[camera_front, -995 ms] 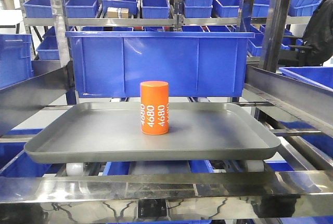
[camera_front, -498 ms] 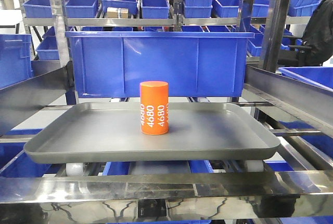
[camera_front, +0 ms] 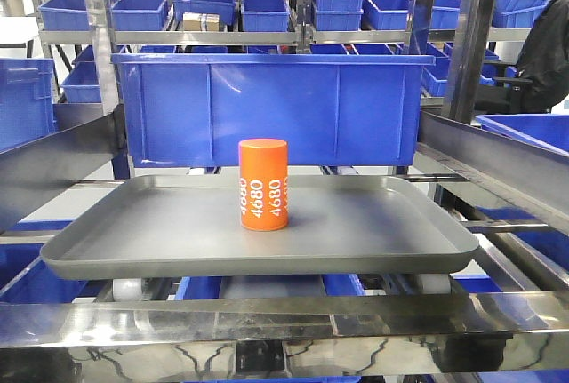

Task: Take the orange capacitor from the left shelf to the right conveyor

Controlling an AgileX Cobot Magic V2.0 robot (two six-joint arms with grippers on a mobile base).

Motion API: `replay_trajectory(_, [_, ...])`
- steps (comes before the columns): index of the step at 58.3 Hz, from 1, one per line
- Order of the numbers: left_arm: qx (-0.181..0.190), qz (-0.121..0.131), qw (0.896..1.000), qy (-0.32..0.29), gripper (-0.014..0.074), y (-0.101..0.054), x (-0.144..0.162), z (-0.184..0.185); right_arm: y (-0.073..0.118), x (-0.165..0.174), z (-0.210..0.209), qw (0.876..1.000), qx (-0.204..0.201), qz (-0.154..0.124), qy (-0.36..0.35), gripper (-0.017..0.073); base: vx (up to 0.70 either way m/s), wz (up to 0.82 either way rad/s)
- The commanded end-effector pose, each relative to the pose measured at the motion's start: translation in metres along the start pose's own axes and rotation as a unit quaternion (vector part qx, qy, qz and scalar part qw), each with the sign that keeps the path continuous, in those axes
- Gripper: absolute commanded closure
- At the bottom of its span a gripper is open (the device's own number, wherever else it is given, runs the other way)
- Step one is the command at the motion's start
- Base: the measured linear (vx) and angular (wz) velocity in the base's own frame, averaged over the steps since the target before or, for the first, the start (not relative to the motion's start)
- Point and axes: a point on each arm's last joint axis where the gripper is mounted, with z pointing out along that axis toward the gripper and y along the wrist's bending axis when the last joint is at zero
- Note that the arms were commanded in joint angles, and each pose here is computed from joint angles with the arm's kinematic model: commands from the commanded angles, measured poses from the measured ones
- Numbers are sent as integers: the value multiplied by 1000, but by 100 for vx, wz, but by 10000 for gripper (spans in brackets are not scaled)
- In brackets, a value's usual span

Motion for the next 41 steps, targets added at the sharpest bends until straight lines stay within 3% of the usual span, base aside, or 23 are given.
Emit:
replay_trajectory(1, [8,-5,998,-58,600,-2,-18,-2,4,-13,-2,999,-17,24,-33,-129,0,0])
replay_trajectory(13, [8,-5,998,-58,600,-2,-18,-2,18,-24,-6,996,-81,-6,-25,-101,0,0])
replay_trajectory(18, [8,-5,998,-58,600,-2,-18,-2,28,-33,-3,991,-129,7,-31,-94,0,0])
replay_trajectory(27, [8,-5,998,-58,600,-2,-18,-2,46,-43,14,972,-230,33,-35,-81,0,0])
replay_trajectory(33, [8,-5,998,-58,600,-2,-18,-2,59,-38,32,955,-295,34,-20,-64,0,0])
replay_trajectory(41, [8,-5,998,-58,600,-2,-18,-2,73,-21,61,941,-335,38,23,-34,0,0])
